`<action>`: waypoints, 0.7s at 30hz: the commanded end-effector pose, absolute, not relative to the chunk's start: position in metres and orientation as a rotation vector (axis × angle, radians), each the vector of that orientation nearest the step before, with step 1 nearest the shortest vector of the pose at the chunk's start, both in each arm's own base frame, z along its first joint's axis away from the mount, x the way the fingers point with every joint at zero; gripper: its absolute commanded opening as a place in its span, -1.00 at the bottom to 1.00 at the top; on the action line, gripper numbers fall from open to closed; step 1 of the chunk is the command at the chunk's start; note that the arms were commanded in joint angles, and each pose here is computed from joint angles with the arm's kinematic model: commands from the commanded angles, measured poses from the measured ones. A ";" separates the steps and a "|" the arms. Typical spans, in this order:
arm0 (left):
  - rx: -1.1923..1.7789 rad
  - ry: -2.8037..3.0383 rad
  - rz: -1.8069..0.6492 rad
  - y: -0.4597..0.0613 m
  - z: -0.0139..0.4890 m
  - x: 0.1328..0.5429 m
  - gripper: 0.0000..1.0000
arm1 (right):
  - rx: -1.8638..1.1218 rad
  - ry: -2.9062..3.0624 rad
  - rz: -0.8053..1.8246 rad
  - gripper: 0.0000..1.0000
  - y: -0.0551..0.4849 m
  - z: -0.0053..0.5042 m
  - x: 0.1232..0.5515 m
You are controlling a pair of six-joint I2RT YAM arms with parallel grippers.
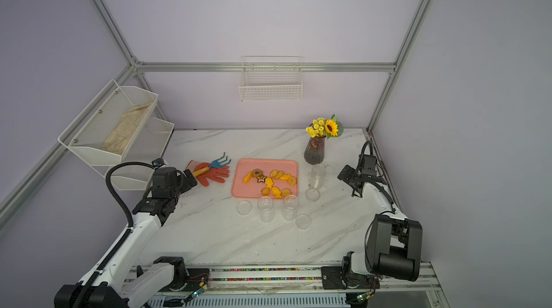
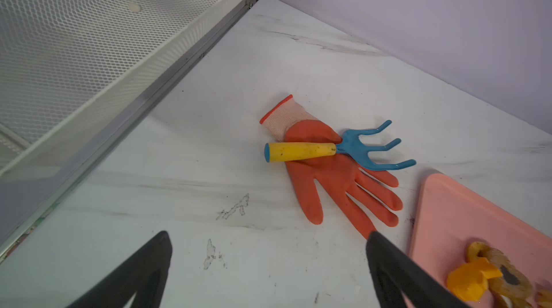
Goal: Pour the cookies out of the jar
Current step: Place the jar at the center of the board, then reset both arms
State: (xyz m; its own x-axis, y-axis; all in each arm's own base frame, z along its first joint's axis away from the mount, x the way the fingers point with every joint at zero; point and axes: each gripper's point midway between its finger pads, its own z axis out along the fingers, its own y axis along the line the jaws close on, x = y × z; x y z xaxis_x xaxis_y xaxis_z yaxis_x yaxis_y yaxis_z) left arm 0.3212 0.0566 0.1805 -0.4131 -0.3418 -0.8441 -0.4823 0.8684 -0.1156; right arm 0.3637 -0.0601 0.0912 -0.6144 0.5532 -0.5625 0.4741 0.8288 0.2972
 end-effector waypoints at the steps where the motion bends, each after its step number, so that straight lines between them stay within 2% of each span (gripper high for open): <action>1: -0.508 1.861 0.294 0.073 0.205 0.343 1.00 | 0.510 2.070 0.134 0.95 -0.068 0.128 0.422; 7: -0.459 1.833 0.303 0.074 0.179 0.363 1.00 | 0.388 2.103 0.068 0.95 -0.066 0.073 0.417; 15: -0.335 1.860 0.293 0.067 0.147 0.384 1.00 | 0.279 1.988 0.177 0.95 -0.035 0.064 0.419; 21: -0.198 1.821 0.209 0.046 0.143 0.396 1.00 | 0.090 1.943 0.134 0.95 -0.003 0.066 0.410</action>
State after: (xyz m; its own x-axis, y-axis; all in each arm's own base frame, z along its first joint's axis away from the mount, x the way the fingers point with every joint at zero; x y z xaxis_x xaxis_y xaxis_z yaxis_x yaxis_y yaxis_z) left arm 0.3866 0.0575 0.1174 -0.3680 -0.0880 -0.9257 -0.3275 0.9440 0.0405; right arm 0.4002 -0.0130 0.0423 -0.4765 0.2197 -0.8513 0.0795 0.9751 0.2071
